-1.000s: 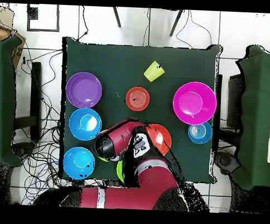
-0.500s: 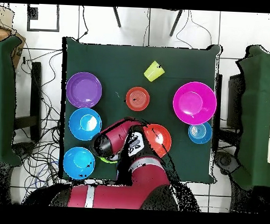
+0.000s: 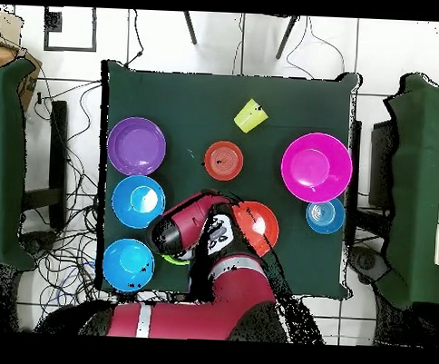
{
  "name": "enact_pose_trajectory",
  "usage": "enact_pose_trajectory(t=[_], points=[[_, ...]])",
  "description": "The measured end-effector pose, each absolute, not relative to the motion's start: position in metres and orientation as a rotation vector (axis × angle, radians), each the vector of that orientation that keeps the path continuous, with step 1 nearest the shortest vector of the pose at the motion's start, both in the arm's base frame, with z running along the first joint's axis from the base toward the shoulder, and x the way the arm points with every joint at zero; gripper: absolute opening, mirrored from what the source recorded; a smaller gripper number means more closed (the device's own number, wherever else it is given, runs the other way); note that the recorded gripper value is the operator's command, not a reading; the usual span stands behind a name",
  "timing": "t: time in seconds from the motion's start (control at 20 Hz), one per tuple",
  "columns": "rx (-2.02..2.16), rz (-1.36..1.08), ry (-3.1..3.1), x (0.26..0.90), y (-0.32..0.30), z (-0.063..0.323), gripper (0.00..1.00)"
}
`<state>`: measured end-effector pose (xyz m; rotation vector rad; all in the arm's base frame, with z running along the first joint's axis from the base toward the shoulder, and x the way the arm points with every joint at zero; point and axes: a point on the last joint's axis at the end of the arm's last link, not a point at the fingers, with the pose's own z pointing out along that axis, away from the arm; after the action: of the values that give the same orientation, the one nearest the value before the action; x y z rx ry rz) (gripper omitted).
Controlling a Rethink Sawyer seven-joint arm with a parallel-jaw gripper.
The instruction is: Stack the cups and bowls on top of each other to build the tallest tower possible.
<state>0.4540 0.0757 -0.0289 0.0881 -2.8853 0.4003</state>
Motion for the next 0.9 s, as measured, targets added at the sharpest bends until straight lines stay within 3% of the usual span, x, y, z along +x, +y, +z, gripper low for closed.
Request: enact_pose_trajectory(t=[0.65, 0.7, 0.9], points=[[0.048, 0.385, -2.886, 0.457, 0.070, -0.028, 0.00], [0.026, 0.380, -2.890, 0.460, 0.065, -0.027, 1.00], [-0.002, 0.376, -2.897, 0.464, 0.057, -0.024, 1.00]])
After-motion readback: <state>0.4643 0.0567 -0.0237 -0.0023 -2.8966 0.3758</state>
